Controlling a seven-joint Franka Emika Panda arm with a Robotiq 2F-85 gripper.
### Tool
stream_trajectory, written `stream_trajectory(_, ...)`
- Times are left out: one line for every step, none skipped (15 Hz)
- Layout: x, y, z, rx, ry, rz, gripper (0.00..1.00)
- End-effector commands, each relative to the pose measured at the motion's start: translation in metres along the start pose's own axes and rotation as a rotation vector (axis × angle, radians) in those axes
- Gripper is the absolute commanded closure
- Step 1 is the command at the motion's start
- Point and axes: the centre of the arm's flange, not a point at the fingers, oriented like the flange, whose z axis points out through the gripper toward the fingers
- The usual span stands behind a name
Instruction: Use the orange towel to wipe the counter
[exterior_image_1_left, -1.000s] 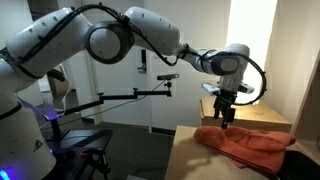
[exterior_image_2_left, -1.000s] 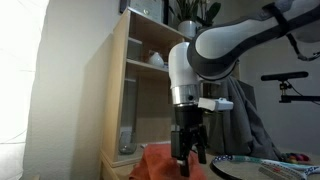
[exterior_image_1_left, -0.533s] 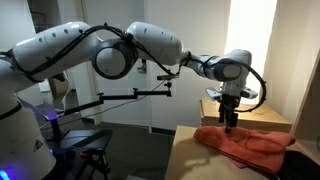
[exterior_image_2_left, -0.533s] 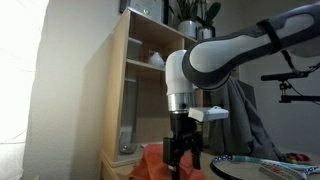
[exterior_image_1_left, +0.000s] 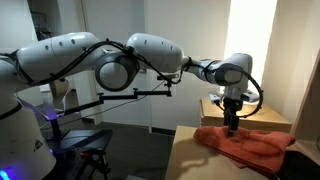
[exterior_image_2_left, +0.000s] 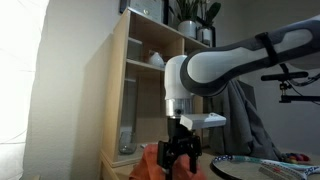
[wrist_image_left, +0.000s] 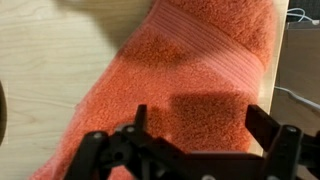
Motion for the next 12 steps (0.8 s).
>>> stream_trajectory(0.046, -0.023, 0.001, -0.018, -0.008, 0.064, 0.00)
stream_trajectory(0.048, -0.023, 0.003, -0.025, -0.007, 0.071, 0.00)
stream_trajectory(0.049, -0.022, 0.005, -0.030, -0.017, 0.075, 0.00)
stream_trajectory(0.050, -0.021, 0.007, -0.032, -0.023, 0.081, 0.00)
stream_trajectory(0.050, -0.020, 0.009, -0.034, -0.046, 0.074, 0.00)
stream_trajectory(0.049, -0.019, 0.009, -0.015, -0.094, 0.045, 0.00)
stream_trajectory(0.048, -0.018, 0.011, -0.034, -0.069, 0.078, 0.00)
stream_trajectory(0.047, -0.017, 0.010, -0.033, -0.085, 0.070, 0.00)
stream_trajectory(0.046, -0.017, 0.010, -0.049, -0.074, 0.067, 0.00)
stream_trajectory(0.045, -0.018, 0.009, -0.052, -0.084, 0.051, 0.00)
stream_trajectory(-0.005, 0.008, 0.014, -0.035, -0.066, 0.055, 0.00)
stream_trajectory(-0.005, 0.008, 0.014, -0.036, -0.067, 0.055, 0.00)
